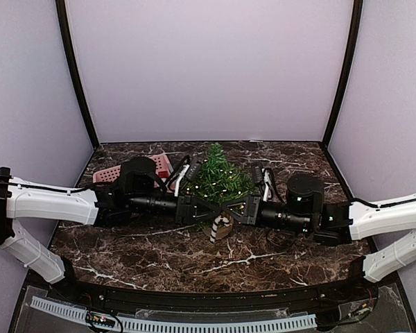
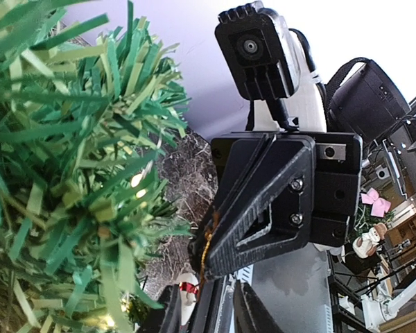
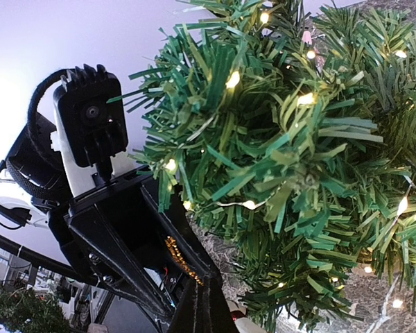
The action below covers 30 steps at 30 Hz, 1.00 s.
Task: Decorate the small christmas tree
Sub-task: Hang the ornament cane on the branch.
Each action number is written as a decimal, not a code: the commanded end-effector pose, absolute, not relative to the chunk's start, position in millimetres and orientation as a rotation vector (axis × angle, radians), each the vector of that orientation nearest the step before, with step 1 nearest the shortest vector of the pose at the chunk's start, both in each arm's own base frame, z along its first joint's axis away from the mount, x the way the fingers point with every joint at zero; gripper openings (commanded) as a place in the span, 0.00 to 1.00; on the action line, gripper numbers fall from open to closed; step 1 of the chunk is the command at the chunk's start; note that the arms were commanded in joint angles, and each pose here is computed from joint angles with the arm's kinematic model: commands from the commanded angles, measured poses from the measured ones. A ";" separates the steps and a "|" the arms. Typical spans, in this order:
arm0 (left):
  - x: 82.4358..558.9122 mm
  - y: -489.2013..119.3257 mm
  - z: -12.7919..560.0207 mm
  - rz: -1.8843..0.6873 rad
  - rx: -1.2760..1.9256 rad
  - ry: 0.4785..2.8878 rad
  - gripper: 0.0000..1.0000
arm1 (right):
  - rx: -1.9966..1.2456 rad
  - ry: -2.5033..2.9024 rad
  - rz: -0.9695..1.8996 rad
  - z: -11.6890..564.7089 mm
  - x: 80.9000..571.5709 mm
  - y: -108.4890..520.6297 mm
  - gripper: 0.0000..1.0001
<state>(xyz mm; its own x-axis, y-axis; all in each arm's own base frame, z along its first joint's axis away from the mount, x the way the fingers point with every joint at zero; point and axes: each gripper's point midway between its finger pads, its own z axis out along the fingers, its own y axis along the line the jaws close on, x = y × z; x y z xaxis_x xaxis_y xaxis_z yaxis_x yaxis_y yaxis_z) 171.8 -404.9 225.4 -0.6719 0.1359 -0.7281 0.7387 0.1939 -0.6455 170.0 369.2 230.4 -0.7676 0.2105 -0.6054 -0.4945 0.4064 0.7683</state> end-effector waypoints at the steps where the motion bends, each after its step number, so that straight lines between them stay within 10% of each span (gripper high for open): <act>1: 171.0 -413.0 243.2 -1.548 0.837 1.880 0.26 | -0.249 1.963 1.443 244.1 171.3 372.1 0.00; 8: 174.6 -414.7 238.8 -1.526 0.830 1.904 0.25 | -0.243 1.958 1.444 245.1 171.2 370.1 0.00; 17: 174.6 -413.7 236.7 -1.525 0.819 1.915 0.00 | -0.234 1.962 1.435 243.0 172.3 368.2 0.00; 30: 183.6 -388.2 230.1 -1.414 0.678 1.977 0.00 | -0.251 1.987 1.424 239.2 173.0 373.9 0.00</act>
